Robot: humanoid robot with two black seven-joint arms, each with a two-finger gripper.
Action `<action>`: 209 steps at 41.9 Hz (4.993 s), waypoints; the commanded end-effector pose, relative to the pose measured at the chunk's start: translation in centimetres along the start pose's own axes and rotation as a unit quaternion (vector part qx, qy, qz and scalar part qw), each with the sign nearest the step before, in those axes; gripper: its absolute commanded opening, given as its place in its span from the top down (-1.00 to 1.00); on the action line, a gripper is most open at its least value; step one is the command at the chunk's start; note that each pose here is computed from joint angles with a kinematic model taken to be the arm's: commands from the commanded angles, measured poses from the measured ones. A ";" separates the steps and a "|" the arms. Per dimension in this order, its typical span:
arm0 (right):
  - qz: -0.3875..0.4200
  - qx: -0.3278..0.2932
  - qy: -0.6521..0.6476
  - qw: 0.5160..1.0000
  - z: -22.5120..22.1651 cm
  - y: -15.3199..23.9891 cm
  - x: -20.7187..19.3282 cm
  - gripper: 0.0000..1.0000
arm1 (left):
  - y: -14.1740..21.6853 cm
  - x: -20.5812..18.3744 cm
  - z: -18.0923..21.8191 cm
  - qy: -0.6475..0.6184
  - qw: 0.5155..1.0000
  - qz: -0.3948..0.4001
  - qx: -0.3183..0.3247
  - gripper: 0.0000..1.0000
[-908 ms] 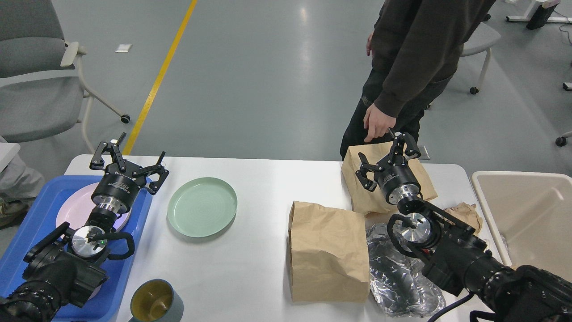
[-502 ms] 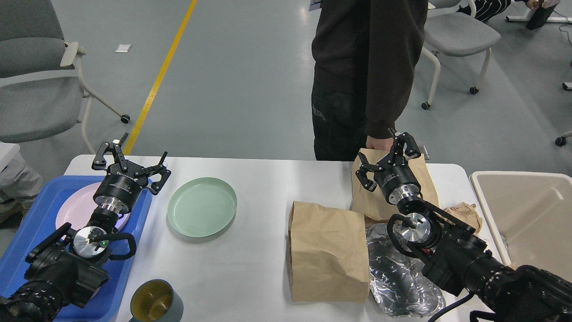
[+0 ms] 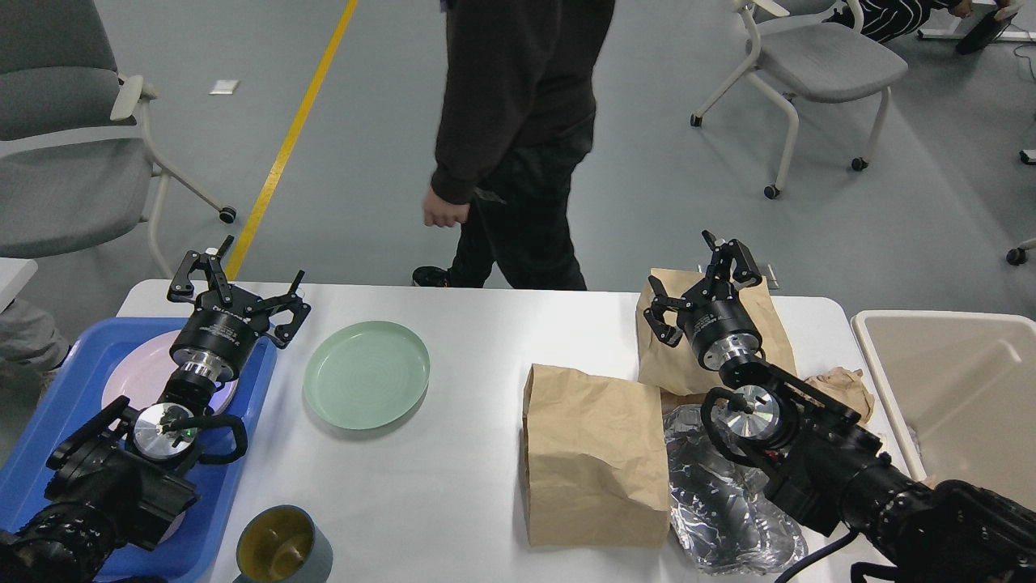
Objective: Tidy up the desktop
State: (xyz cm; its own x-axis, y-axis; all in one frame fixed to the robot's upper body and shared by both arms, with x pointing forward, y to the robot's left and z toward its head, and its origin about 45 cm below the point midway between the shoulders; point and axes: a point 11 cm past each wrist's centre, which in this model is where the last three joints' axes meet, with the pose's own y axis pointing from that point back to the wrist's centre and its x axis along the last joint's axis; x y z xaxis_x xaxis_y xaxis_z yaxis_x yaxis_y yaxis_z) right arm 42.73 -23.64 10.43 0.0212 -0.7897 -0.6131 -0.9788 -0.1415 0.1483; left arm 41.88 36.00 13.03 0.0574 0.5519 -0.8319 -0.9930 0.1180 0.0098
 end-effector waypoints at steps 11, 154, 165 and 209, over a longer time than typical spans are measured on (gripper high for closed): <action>0.001 0.000 0.000 1.000 0.0 0.0 0.0 -1.00 | -1.4 -1.6 0.2 -0.035 0.999 -0.019 0.028 -0.96; 0.001 0.001 0.001 1.000 -0.1 0.0 0.1 -1.00 | 10.1 -4.5 -6.1 -0.526 0.153 -0.140 0.825 0.40; 0.001 0.000 0.000 1.000 0.0 0.0 0.0 -1.00 | 10.3 -4.3 -6.2 -0.523 0.159 -0.139 0.826 1.00; 0.000 0.001 0.000 1.000 -0.1 0.0 0.0 -1.00 | 2.5 -10.7 7.8 -0.632 0.309 -0.054 0.709 1.00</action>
State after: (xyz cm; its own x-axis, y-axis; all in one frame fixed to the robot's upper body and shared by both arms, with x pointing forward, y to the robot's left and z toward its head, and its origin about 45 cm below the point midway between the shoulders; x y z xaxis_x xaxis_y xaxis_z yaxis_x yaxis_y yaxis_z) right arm 42.73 -23.64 10.45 0.0222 -0.7894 -0.6135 -0.9789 -0.1418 0.1471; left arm 38.67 32.41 24.58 0.9822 0.1703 -0.0788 0.0881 -0.0480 0.9950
